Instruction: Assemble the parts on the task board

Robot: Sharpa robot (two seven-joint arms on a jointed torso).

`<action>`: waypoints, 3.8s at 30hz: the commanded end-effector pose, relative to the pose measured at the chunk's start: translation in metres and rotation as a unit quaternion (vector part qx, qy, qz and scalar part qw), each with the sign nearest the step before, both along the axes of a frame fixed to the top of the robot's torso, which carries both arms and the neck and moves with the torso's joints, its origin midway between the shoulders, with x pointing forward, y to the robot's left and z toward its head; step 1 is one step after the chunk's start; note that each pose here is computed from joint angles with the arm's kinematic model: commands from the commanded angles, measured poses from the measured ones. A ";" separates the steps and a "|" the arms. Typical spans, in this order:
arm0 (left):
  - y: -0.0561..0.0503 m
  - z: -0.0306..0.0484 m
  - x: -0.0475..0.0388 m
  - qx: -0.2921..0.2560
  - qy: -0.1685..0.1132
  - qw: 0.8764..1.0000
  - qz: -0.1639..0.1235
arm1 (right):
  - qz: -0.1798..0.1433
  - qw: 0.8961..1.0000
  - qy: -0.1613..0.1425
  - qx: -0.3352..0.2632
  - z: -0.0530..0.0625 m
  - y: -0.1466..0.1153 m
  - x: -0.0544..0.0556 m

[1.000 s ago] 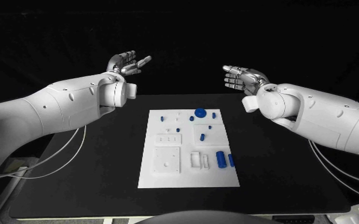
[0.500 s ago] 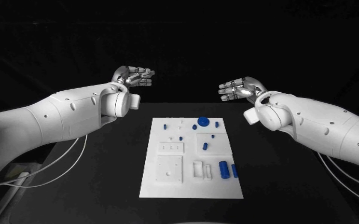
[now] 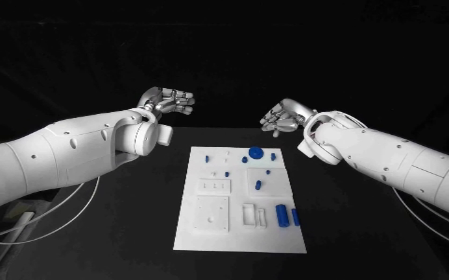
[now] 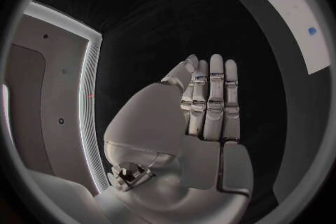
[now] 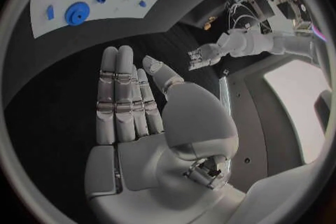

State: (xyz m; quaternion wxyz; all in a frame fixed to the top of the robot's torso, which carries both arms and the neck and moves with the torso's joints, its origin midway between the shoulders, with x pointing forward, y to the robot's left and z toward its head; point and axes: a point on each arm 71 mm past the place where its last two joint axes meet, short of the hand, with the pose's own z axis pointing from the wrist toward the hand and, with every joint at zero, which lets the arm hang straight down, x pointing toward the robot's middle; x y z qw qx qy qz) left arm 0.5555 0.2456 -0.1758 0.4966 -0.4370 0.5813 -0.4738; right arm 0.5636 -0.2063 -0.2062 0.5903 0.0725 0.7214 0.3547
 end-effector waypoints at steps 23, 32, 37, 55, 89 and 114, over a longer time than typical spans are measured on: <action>-0.040 0.0237 -0.0351 -0.022 -0.013 0.995 -0.102 | 0.046 0.959 -0.131 -0.247 0.001 0.039 0.000; -0.046 0.0238 -0.0387 -0.025 -0.009 0.993 -0.112 | 0.038 0.951 -0.135 -0.275 -0.003 0.039 -0.001; -0.047 0.0238 -0.0396 -0.026 -0.008 0.993 -0.115 | 0.036 0.949 -0.128 -0.285 -0.009 0.038 -0.001; -0.052 0.0237 -0.0411 -0.028 -0.007 0.992 -0.122 | 0.035 0.947 -0.122 -0.296 -0.021 0.040 -0.003; -0.052 0.0232 -0.0399 -0.027 -0.004 0.992 -0.123 | 0.044 0.946 -0.109 -0.301 -0.030 0.042 -0.007; -0.049 0.0226 -0.0388 -0.026 -0.002 0.992 -0.120 | -0.012 0.946 -0.219 -0.240 -0.003 0.050 -0.015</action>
